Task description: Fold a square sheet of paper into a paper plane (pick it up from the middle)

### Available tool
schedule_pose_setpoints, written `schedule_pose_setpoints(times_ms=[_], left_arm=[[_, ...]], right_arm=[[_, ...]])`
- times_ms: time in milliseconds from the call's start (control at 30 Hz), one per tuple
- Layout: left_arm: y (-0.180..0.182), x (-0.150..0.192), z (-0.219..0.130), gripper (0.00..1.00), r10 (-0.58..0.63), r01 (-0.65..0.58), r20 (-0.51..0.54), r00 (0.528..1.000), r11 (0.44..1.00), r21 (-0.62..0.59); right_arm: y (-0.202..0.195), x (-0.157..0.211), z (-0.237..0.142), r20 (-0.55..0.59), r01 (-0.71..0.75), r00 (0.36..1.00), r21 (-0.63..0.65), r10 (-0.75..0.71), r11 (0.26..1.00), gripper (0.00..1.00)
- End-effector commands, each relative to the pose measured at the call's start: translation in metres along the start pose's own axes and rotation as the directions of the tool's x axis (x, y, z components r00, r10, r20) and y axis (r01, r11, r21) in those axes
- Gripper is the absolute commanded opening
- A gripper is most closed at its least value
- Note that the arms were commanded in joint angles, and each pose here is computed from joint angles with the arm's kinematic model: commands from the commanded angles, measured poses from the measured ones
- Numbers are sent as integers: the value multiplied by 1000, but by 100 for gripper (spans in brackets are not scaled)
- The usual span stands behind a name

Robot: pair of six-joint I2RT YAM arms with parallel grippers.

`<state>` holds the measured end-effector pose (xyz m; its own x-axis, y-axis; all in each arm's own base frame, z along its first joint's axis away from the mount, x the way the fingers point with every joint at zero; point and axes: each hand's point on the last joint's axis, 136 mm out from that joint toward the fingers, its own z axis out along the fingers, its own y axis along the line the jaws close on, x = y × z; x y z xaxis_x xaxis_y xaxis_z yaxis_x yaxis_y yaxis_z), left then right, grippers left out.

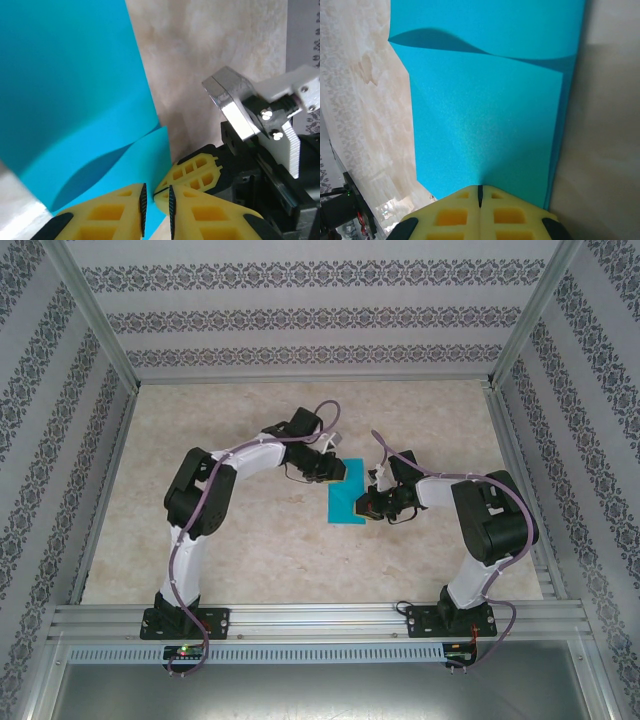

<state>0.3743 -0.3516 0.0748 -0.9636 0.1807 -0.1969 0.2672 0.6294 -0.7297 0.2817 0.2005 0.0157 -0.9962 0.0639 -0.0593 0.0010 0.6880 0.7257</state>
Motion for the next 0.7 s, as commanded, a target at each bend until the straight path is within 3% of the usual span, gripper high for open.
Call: schedule_pose_setpoints(times_ms=[0, 667], left_arm=[[3, 2, 16, 23, -10, 10, -2, 1000, 1000, 8], [52, 27, 40, 23, -55, 49, -67, 996, 995, -82]], right_arm=[[-10, 9, -3, -25, -51, 998, 55, 52, 997, 0], [-9, 8, -4, -24, -51, 998, 66, 53, 997, 0]])
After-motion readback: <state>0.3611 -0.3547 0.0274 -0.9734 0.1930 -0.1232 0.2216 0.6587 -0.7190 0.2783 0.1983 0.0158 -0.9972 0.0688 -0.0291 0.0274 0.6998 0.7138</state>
